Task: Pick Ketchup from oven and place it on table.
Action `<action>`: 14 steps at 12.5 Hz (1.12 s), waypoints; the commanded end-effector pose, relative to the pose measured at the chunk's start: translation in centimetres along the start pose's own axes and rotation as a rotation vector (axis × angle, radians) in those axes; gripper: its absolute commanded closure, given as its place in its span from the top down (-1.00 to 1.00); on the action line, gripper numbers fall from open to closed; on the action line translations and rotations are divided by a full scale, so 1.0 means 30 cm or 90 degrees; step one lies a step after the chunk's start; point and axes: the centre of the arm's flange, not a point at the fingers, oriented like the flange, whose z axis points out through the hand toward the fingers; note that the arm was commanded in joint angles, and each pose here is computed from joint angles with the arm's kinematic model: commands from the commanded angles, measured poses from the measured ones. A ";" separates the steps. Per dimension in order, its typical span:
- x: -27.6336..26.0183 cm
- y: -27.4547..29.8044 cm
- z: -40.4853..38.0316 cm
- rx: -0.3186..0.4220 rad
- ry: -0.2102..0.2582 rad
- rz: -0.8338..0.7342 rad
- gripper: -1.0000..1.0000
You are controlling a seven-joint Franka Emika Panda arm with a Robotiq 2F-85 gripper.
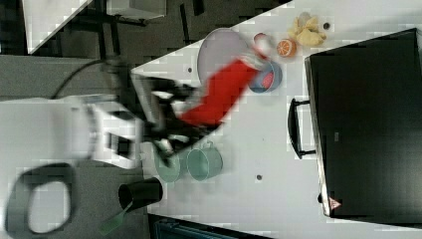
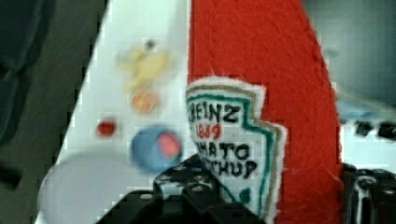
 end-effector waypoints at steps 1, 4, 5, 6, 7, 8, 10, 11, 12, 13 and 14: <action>-0.255 -0.230 0.111 -0.027 -0.034 -0.149 0.29; -0.429 -0.311 0.203 -0.048 -0.061 -0.211 0.29; -0.466 -0.319 0.244 -0.056 -0.068 -0.221 0.29; -0.492 -0.321 0.289 -0.061 -0.072 -0.219 0.29; -0.507 -0.313 0.344 -0.067 -0.075 -0.208 0.29; -0.519 -0.297 0.411 -0.075 -0.079 -0.195 0.29; -0.540 -0.250 0.563 -0.082 -0.081 -0.179 0.29; -0.555 -0.219 0.644 -0.087 -0.082 -0.178 0.29; -0.572 -0.188 0.723 -0.092 -0.083 -0.177 0.29; -0.589 -0.160 0.800 -0.096 -0.082 -0.178 0.29; -0.598 -0.140 0.868 -0.093 -0.076 -0.177 0.29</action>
